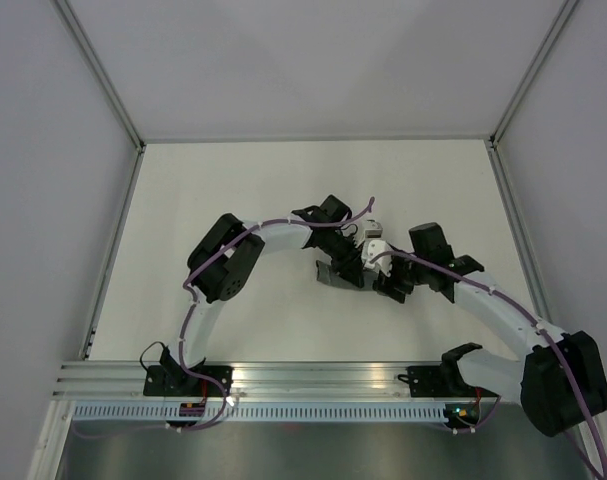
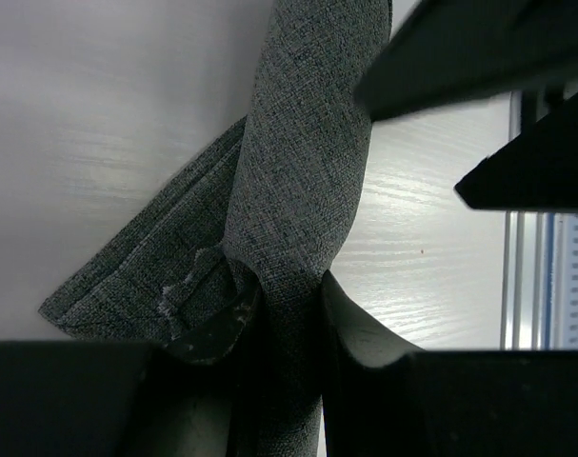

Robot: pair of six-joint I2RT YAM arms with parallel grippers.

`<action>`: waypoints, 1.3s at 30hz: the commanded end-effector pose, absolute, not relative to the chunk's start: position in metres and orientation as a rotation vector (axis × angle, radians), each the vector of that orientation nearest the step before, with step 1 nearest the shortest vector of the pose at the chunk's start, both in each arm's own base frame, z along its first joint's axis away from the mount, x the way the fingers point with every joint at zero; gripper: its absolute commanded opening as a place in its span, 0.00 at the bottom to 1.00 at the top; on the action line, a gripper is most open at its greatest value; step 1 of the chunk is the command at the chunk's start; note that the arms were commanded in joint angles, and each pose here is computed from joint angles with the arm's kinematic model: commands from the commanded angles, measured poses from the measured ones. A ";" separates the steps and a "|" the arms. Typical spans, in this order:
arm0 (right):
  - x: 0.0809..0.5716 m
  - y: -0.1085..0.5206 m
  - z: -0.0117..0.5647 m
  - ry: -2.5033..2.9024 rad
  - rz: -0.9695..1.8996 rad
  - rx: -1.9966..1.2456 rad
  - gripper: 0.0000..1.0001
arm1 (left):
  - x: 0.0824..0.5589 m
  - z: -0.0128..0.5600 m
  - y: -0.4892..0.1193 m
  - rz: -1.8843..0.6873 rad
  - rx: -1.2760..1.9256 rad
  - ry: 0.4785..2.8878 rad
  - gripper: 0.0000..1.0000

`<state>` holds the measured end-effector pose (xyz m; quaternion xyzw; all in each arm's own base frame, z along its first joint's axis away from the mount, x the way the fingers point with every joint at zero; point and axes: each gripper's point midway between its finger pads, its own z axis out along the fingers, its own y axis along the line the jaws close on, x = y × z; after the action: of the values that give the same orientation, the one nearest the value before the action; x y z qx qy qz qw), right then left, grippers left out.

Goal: Fold the napkin, place the utensils inside, and roll it up
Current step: Roll the napkin with the utensil

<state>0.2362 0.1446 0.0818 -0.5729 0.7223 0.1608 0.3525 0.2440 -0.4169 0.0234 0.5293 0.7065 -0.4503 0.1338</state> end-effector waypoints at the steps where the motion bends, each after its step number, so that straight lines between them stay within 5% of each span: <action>1: 0.255 0.156 0.084 1.772 0.263 -1.509 0.72 | 0.211 -0.010 -0.395 -1.434 1.519 2.317 0.24; 15: 0.252 0.185 0.030 1.798 0.121 -1.694 0.65 | 0.219 -0.010 -0.398 -1.492 1.474 2.358 0.27; 18: 0.253 0.185 0.028 1.806 0.116 -1.695 0.59 | 0.219 -0.008 -0.396 -1.480 1.477 2.358 0.31; 23: 0.249 0.182 0.020 1.846 0.122 -1.714 0.35 | 0.231 0.014 -0.399 -1.487 1.443 2.301 0.46; 27: 0.246 0.183 0.017 1.868 0.149 -1.723 0.28 | 0.252 0.037 -0.400 -1.457 1.388 2.248 0.53; 39: 0.243 0.183 0.014 2.010 0.255 -1.690 0.26 | 0.356 0.111 -0.366 -1.141 0.994 2.188 0.56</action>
<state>0.2517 0.1882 0.0206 -0.6363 0.7126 0.0735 0.2863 0.3079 -0.3794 0.0567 0.4108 0.7857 -0.4405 0.1408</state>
